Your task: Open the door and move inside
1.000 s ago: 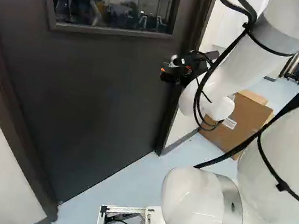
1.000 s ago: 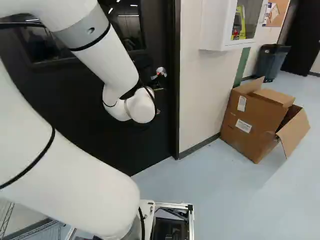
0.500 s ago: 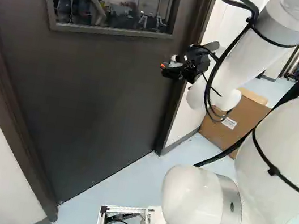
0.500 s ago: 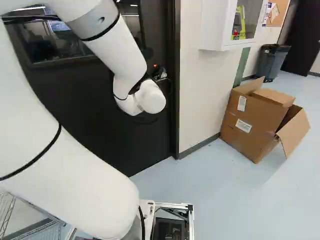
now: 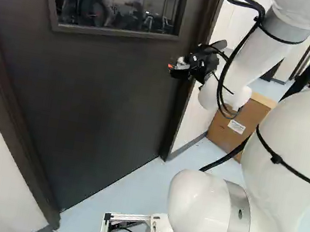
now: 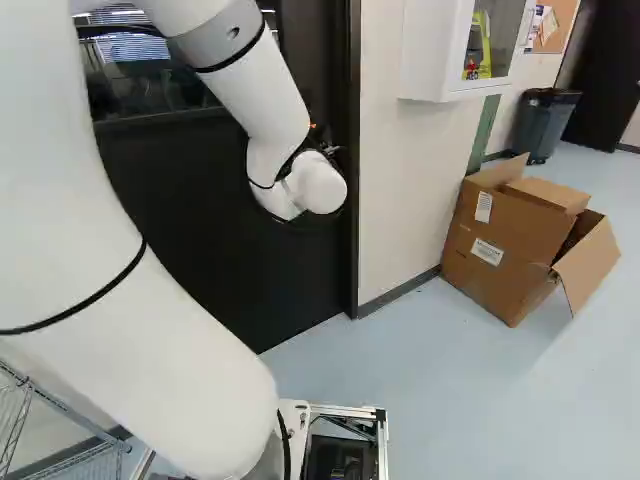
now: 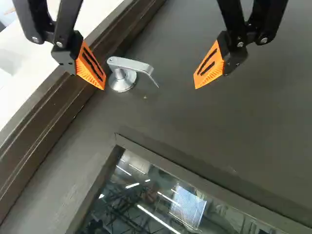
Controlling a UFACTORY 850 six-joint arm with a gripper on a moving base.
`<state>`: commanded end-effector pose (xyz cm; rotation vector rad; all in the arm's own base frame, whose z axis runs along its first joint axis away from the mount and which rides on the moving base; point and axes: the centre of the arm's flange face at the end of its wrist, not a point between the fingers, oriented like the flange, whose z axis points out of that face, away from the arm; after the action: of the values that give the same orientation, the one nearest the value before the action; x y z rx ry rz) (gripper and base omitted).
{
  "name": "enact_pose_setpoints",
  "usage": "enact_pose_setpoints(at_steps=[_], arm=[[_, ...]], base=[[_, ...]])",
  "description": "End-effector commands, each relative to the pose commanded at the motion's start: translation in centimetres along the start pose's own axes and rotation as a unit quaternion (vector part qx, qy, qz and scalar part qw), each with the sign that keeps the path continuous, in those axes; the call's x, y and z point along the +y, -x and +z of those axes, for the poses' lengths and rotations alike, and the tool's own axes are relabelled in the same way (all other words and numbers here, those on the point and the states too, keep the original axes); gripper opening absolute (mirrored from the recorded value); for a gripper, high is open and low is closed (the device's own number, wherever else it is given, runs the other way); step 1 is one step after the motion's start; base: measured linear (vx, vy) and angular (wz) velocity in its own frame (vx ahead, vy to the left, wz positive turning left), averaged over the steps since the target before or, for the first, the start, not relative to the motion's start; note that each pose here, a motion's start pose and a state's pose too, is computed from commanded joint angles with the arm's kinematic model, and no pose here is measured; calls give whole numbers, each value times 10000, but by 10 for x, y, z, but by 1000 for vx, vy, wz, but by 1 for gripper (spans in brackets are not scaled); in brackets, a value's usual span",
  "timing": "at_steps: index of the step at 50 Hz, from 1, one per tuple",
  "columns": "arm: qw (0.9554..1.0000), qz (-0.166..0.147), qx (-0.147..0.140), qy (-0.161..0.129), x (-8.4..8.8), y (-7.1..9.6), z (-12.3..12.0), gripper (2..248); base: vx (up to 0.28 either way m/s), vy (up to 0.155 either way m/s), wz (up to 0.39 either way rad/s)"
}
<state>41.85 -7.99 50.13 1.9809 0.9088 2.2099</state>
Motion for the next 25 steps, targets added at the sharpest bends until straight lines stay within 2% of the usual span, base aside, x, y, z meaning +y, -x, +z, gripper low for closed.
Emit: enact_pose_setpoints(at_steps=[10,25], arm=[[10000,7,6,-30,6,4,11,247],[9998,114,-32,-131,5,19,26,247]], base=[[0,0,0],[0,0,0]])
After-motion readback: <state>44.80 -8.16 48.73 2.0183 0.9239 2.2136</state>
